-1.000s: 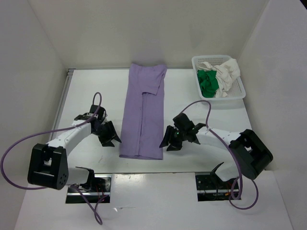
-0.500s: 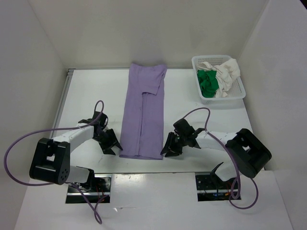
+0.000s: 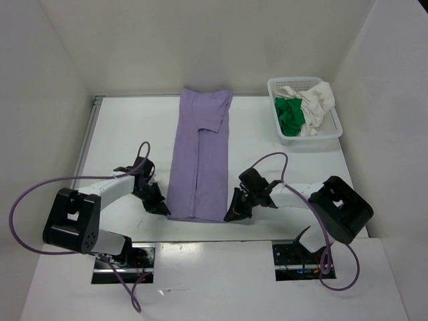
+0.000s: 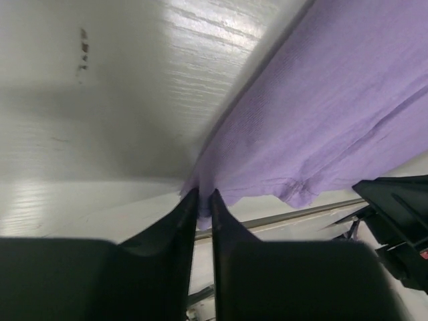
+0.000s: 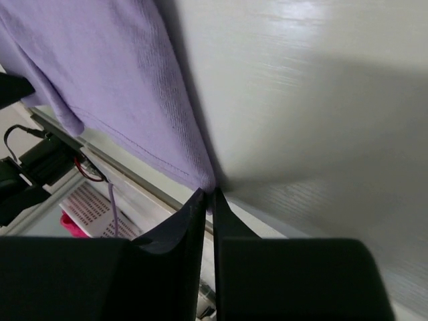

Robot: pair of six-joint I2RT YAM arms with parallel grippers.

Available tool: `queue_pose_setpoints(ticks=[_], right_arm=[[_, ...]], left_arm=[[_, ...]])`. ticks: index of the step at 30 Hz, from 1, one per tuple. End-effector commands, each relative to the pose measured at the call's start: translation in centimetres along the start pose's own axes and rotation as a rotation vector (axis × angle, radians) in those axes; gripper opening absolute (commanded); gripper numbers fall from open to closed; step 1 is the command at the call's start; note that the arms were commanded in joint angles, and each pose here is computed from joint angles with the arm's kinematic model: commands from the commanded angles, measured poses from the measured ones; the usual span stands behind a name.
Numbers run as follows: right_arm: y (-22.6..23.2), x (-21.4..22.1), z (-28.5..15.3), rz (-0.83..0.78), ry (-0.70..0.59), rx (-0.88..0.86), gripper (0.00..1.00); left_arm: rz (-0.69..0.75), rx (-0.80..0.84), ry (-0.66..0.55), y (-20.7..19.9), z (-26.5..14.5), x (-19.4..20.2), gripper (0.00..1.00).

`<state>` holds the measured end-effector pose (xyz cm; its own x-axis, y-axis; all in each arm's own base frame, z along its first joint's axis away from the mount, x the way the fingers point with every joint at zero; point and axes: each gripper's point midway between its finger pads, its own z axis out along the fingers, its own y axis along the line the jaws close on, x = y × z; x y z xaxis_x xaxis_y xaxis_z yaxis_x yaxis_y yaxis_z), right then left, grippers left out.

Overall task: Fold and stack the t-shirts
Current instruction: Grab the bottom of the folded rectangular tshirt with both arms, then fold the folded rectangular tshirt in 1/3 of the way

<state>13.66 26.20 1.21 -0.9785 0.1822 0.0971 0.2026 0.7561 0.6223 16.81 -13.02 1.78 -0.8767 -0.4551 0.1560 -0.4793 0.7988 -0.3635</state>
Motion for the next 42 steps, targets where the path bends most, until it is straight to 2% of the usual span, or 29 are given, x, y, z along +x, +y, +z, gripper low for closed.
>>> queue_pose_setpoints(ticks=[1,2,6,10,12,17,18,19,20,24,25,29,31,35,39,42], right_arm=[[-0.2,0.5,0.0,-0.014,0.004,0.019,0.10],[0.1,0.6,-0.4,-0.020,-0.002,0.008,0.08],[0.9,4.8,-1.6,-0.064,0.082,0.005,0.03],[1.9,5.5,-5.0,-0.088,0.047,0.006,0.03],[2.5,3.4,-6.4,-0.075,-0.008,-0.012,0.02],[5.1,-4.0,-9.4,-0.142,-0.167,-0.049,0.02],[4.6,-6.2,-9.3,-0.114,-0.193,-0.021,0.02],[6.0,-8.1,-10.1,-0.138,-0.233,-0.044,0.02],[5.9,-9.6,-10.2,-0.160,-0.256,-0.029,0.02],[6.7,-17.3,-11.2,-0.157,-0.361,-0.033,0.01],[6.0,-18.6,-10.3,-0.132,-0.350,-0.016,0.01],[6.6,-23.4,-10.0,-0.151,-0.386,0.006,0.01],[7.2,-27.4,-10.2,-0.147,-0.423,0.001,0.01],[6.0,-29.8,-8.1,-0.139,-0.390,0.011,0.01],[6.6,-32.1,-6.8,-0.156,-0.380,-0.010,0.01],[6.9,-33.1,-6.7,-0.161,-0.395,-0.009,0.03]], left_arm=[[0.018,0.011,0.058,-0.1,0.0,1.6,0.15],[0.018,0.025,0.070,-0.4,-0.2,1.9,0.10],[0.073,0.066,0.131,-0.8,-1.4,5.0,0.01],[0.082,0.077,0.148,-1.0,-2.8,5.7,0.00],[0.099,0.081,0.107,-1.6,-3.9,4.7,0.00],[0.121,0.245,-0.128,-8.0,-8.9,-2.9,0.00],[0.121,0.276,-0.150,-8.8,-9.4,-3.9,0.00],[0.091,0.306,-0.169,-9.5,-9.9,-5.1,0.00],[0.086,0.345,-0.223,-10.9,-10.6,-7.4,0.00],[0.072,0.392,-0.319,-14.4,-10.8,-12.9,0.00],[0.053,0.364,-0.302,-14.4,-9.2,-14.2,0.00],[0.041,0.326,-0.333,-15.5,-7.4,-19.0,0.00],[0.041,0.317,-0.362,-16.3,-6.4,-21.6,0.00],[0.028,0.291,-0.363,-16.5,-3.9,-24.3,0.00],[0.024,0.295,-0.392,-17.1,-4.0,-25.6,0.01],[0.031,0.321,-0.419,-17.9,-4.6,-26.2,0.13]])
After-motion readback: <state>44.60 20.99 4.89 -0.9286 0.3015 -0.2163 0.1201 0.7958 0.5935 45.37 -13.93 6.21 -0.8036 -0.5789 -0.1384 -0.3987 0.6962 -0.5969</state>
